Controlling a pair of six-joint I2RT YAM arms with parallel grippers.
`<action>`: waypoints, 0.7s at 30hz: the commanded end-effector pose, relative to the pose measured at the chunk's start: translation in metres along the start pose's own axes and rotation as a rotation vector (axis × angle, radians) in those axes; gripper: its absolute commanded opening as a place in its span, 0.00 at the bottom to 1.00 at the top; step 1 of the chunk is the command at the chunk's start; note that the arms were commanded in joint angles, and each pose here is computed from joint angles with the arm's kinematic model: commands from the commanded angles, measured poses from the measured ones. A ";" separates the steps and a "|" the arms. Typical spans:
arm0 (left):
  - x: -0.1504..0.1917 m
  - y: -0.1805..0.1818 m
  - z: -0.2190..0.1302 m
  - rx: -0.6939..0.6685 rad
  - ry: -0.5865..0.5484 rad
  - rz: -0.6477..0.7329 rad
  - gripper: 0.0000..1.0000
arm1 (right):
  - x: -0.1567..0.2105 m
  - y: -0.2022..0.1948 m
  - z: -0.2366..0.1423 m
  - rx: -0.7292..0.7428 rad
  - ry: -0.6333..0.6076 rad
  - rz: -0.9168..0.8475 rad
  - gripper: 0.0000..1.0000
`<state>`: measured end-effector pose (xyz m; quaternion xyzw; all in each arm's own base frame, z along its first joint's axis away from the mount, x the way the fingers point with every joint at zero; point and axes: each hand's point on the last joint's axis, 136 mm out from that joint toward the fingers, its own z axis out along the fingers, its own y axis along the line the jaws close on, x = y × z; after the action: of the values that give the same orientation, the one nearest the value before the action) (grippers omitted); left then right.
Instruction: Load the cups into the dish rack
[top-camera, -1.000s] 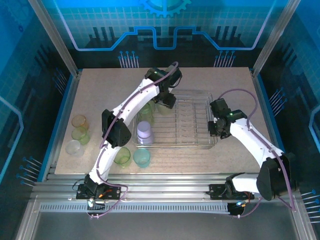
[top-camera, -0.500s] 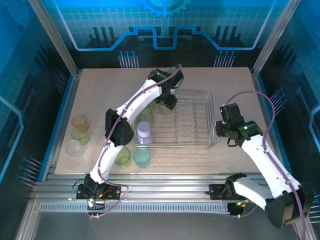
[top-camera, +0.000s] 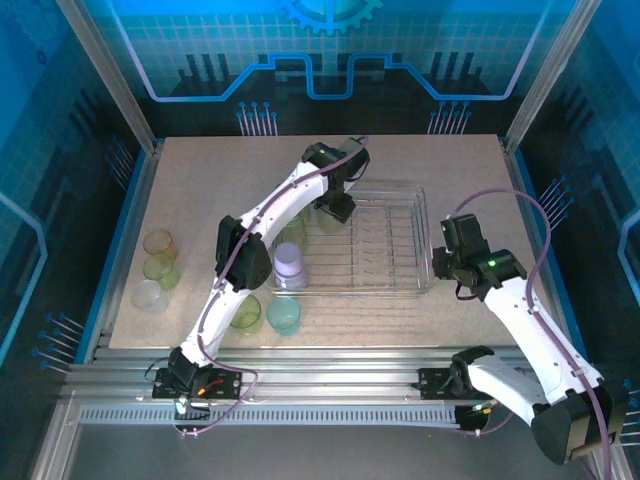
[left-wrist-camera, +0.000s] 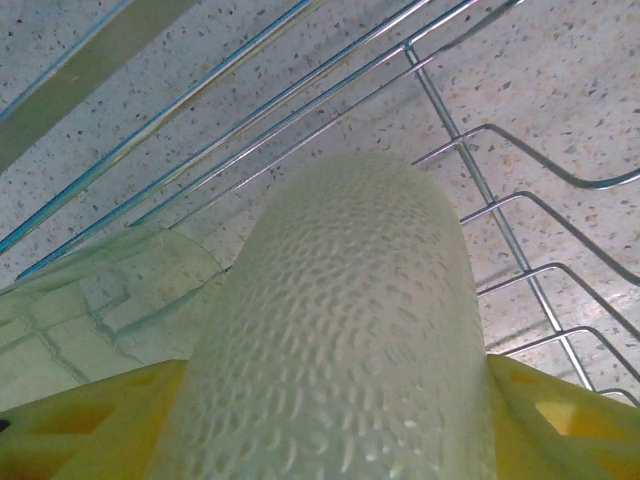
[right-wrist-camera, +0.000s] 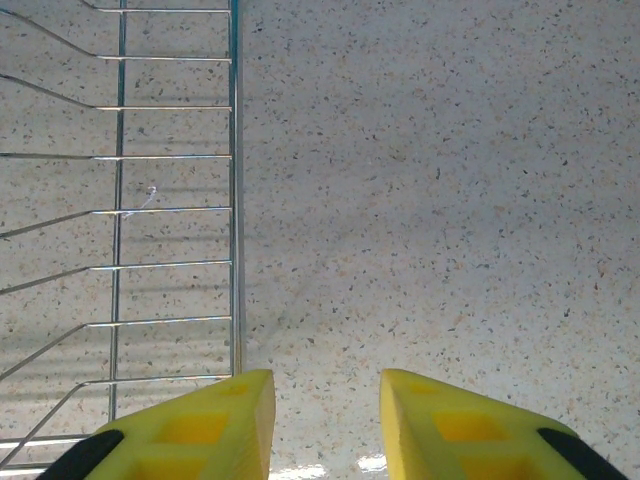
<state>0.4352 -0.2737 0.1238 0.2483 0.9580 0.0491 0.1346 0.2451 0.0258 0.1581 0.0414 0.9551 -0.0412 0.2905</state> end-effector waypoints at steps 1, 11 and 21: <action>-0.010 0.004 -0.004 -0.029 -0.038 0.022 0.63 | 0.001 0.004 -0.002 -0.021 -0.007 -0.009 0.34; -0.022 0.006 0.001 -0.044 -0.077 0.022 0.86 | 0.004 0.005 -0.010 -0.056 -0.045 -0.014 0.34; -0.029 0.008 -0.009 -0.046 -0.116 0.008 0.99 | 0.004 0.007 -0.012 -0.074 -0.060 -0.011 0.33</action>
<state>0.4556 -0.2792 0.1287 0.2559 0.9485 0.0584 0.1773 0.2364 0.0290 0.1677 0.0336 0.9478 -0.0180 0.3167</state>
